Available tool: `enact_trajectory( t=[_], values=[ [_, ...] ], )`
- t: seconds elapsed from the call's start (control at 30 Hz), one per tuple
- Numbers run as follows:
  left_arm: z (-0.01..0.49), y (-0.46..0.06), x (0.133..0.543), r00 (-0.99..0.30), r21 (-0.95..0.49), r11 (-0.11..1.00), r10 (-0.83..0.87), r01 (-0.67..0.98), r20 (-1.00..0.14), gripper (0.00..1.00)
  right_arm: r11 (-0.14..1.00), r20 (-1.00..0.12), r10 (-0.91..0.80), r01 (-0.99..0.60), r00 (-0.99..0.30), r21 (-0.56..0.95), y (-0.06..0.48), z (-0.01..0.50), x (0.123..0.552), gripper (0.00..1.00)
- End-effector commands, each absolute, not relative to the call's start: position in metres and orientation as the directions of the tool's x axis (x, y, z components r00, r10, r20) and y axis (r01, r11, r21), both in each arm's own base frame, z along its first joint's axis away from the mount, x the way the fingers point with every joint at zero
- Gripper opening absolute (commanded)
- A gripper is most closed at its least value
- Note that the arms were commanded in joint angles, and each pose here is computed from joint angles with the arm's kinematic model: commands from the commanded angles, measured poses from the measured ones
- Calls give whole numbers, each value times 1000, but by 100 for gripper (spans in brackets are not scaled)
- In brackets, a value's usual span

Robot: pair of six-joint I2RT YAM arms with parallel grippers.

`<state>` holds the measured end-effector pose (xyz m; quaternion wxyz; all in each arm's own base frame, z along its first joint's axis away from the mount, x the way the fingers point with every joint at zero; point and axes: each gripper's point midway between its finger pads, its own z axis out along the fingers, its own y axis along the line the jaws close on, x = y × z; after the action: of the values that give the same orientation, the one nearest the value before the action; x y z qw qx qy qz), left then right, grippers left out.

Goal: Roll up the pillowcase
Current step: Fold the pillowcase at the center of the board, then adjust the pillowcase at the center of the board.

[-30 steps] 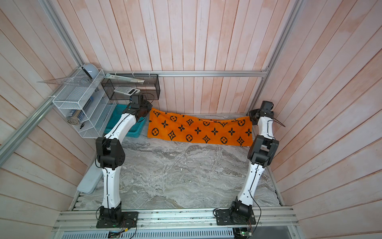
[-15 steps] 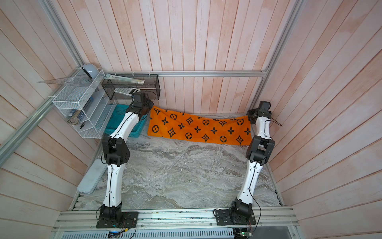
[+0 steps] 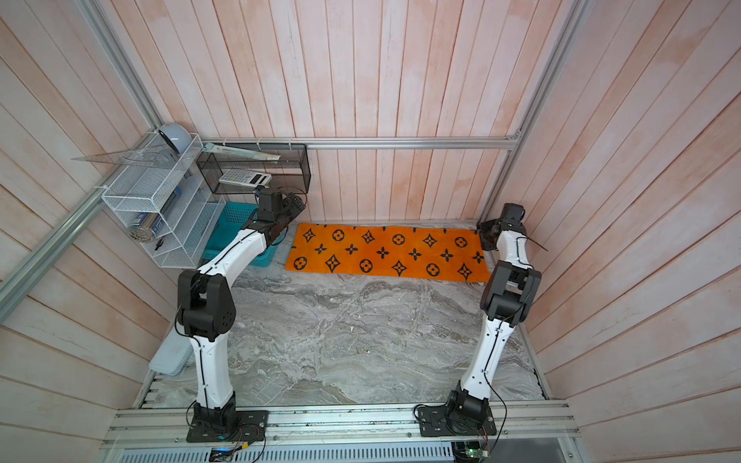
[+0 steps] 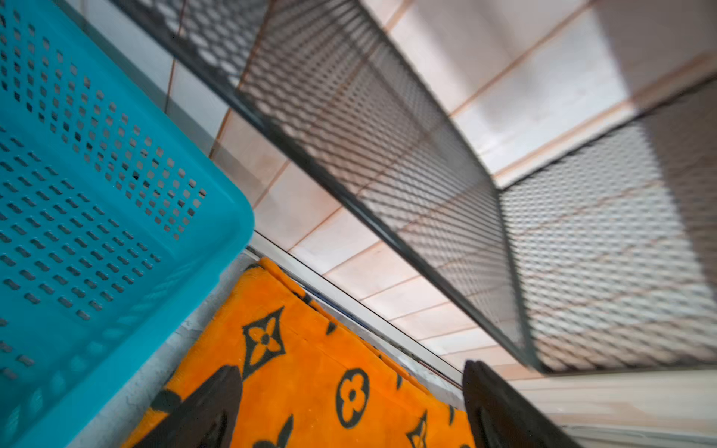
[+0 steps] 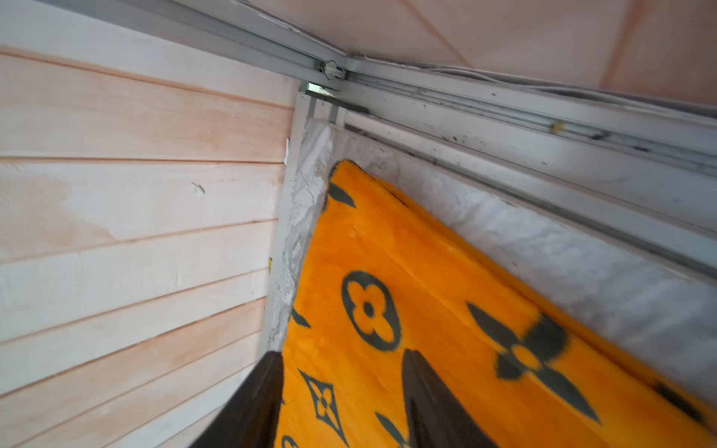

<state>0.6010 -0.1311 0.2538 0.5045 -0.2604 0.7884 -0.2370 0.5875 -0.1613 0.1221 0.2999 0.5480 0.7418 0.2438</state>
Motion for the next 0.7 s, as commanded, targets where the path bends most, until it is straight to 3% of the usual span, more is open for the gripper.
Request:
enact_trajectory(
  t=[0.0, 0.1, 0.2, 0.27, 0.3, 0.33, 0.53, 0.67],
  values=[
    [298, -152, 580, -268, -651, 757, -638, -50, -721, 90, 321, -243, 947, 589, -210, 742, -149, 157, 590, 43],
    [287, -159, 564, -301, -654, 755, -634, -42, -712, 81, 355, -250, 934, 584, -255, 730, -132, 161, 588, 40],
    [271, -159, 551, -323, -675, 735, -654, -58, -684, 63, 365, -226, 928, 600, -296, 712, -113, 158, 581, 23],
    [256, -158, 546, -330, -695, 714, -677, -82, -657, 26, 374, -213, 922, 605, -323, 703, -100, 152, 576, 4],
    [245, -158, 545, -341, -703, 704, -688, -100, -641, 7, 389, -211, 914, 605, -346, 695, -90, 149, 572, 0],
    [234, -159, 544, -358, -710, 696, -694, -110, -625, 0, 408, -211, 905, 610, -369, 679, -82, 144, 567, 0],
    [184, -185, 555, -439, -744, 652, -717, -148, -542, 0, 511, -177, 839, 631, -515, 584, -37, 110, 546, 0],
    [150, -203, 576, -478, -770, 608, -743, -192, -468, 0, 536, -86, 812, 679, -578, 502, -21, 78, 535, 0]
  ],
)
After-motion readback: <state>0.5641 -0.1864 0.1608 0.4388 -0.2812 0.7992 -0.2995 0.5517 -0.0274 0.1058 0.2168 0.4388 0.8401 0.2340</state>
